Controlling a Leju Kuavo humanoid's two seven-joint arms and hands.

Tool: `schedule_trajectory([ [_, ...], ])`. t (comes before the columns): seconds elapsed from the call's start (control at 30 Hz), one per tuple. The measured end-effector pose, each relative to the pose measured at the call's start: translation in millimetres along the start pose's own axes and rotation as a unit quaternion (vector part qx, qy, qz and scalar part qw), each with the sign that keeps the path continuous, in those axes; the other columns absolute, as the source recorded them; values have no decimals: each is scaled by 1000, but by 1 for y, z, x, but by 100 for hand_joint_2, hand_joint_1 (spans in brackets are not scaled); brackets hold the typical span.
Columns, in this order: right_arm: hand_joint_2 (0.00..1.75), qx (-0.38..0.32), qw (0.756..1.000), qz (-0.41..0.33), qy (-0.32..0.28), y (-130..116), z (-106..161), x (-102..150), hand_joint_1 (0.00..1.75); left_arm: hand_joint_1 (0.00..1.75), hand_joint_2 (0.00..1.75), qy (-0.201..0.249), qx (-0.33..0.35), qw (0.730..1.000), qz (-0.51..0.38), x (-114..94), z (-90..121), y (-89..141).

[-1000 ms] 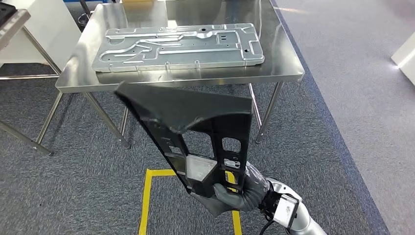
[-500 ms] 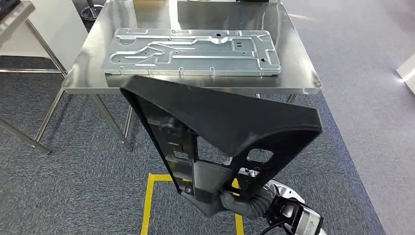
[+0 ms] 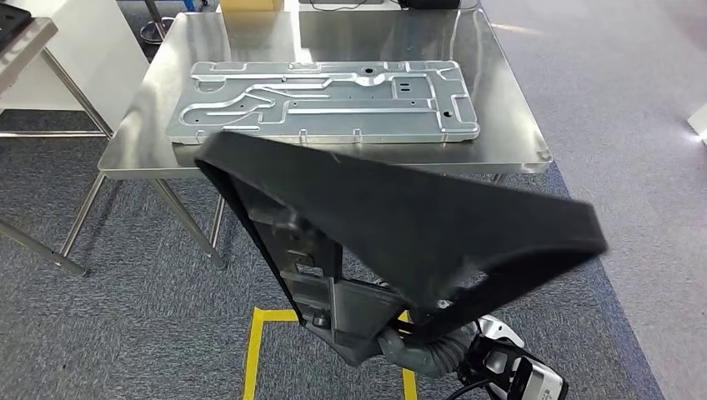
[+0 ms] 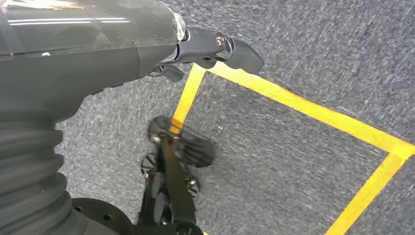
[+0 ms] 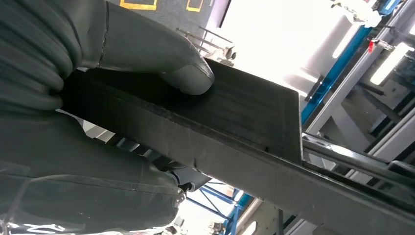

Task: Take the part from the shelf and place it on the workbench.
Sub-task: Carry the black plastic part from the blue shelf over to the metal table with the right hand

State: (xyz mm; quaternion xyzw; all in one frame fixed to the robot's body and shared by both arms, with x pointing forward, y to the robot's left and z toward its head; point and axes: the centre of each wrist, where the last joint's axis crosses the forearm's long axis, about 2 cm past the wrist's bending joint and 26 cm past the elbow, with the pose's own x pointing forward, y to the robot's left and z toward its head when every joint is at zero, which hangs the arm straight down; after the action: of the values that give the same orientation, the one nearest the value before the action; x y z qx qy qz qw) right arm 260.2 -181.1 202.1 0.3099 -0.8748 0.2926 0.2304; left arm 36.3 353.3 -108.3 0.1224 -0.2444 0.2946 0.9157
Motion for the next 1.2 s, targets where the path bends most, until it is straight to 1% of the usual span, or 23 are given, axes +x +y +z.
schedule_trajectory([
  [0.37, 175, -14, 999, -7, -30, -8, -11, 6, 175, 0, 175, -2, 5, 1000, 3, 3, -1, 3],
  [0.67, 175, -18, 999, -5, -46, -7, -16, 12, 175, 0, 175, -2, 6, 1000, 5, 2, -1, 4],
  [0.9, 175, -23, 998, -1, -57, -7, -21, 15, 175, 0, 175, -7, 10, 1000, 0, 7, -4, 9],
  [1.2, 175, -27, 998, 1, -65, -5, -23, 19, 175, 0, 175, -7, 14, 1000, -8, 8, -4, 14],
])
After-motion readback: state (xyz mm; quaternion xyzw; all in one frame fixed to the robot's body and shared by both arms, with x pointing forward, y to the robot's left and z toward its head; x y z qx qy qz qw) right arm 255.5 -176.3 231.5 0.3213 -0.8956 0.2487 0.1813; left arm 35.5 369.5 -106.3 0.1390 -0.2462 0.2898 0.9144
